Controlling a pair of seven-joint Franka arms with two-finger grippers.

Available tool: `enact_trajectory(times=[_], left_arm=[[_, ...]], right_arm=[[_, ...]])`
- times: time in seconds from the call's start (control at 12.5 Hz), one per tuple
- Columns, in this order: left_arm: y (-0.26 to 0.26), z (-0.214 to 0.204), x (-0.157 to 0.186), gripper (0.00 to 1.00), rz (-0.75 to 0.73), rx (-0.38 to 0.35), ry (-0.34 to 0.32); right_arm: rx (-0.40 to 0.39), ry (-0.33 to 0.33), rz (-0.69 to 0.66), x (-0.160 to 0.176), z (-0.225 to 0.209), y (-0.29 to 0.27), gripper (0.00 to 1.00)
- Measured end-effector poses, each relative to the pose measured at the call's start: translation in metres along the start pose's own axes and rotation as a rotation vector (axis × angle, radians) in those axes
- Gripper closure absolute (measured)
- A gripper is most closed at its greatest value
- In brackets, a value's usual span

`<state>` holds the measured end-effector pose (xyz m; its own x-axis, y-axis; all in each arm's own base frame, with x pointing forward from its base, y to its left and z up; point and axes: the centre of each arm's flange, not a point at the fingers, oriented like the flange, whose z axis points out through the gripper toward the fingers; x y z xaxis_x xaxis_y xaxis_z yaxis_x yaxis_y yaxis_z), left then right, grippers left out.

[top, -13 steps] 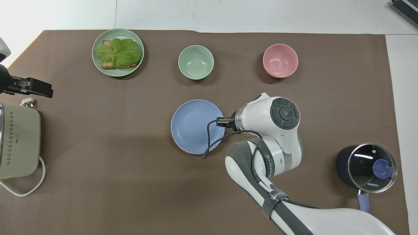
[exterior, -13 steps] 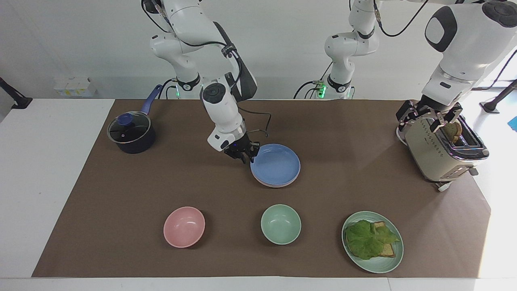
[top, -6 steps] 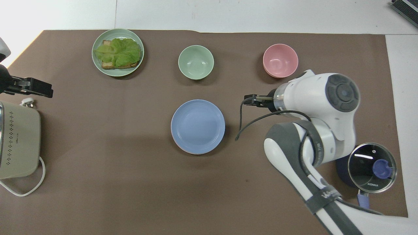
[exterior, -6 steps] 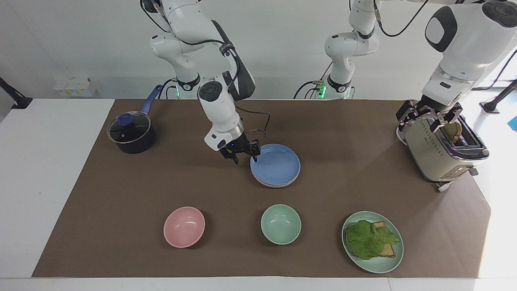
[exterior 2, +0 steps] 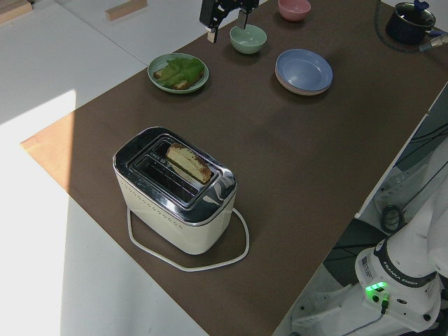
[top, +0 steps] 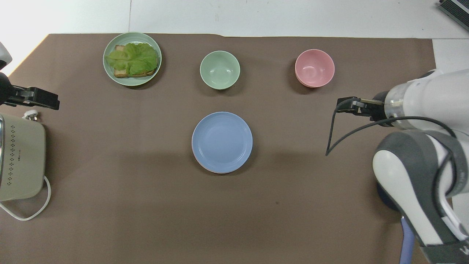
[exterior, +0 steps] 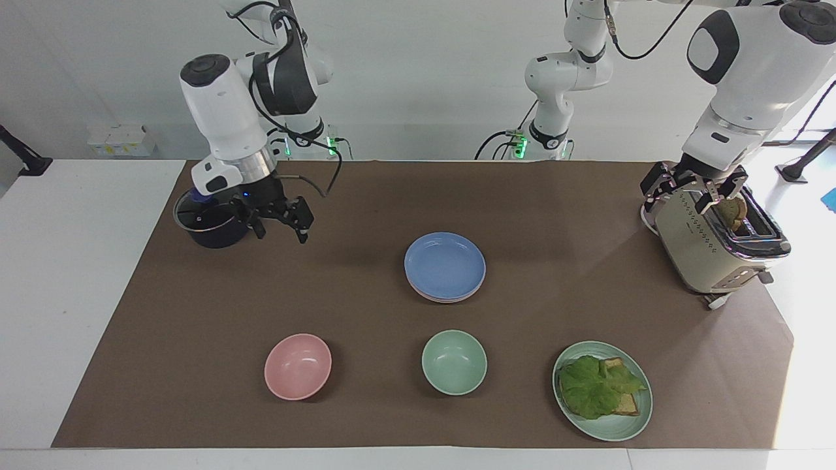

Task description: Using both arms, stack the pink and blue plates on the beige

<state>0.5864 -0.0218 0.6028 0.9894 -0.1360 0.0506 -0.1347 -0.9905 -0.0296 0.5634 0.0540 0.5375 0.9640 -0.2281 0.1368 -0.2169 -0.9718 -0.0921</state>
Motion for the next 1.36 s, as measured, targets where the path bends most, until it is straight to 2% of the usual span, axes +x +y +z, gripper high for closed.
enact_trajectory(times=[0.24,0.4,0.72,1.36], left_arm=[[0.000,0.000,0.000,0.00,0.000,0.000,0.000],[0.000,0.000,0.000,0.00,0.000,0.000,0.000],[0.000,0.000,0.000,0.00,0.000,0.000,0.000],[0.000,0.000,0.000,0.00,0.000,0.000,0.000]], right_arm=[[-0.045,-0.021,-0.035,0.000,-0.072,0.039,0.00],[-0.094,-0.023,-0.049,0.005,-0.098,0.052,0.00],[-0.111,-0.086,-0.049,0.020,-0.107,0.048,0.00],[-0.109,-0.124,-0.077,0.020,-0.103,0.040,0.00]])
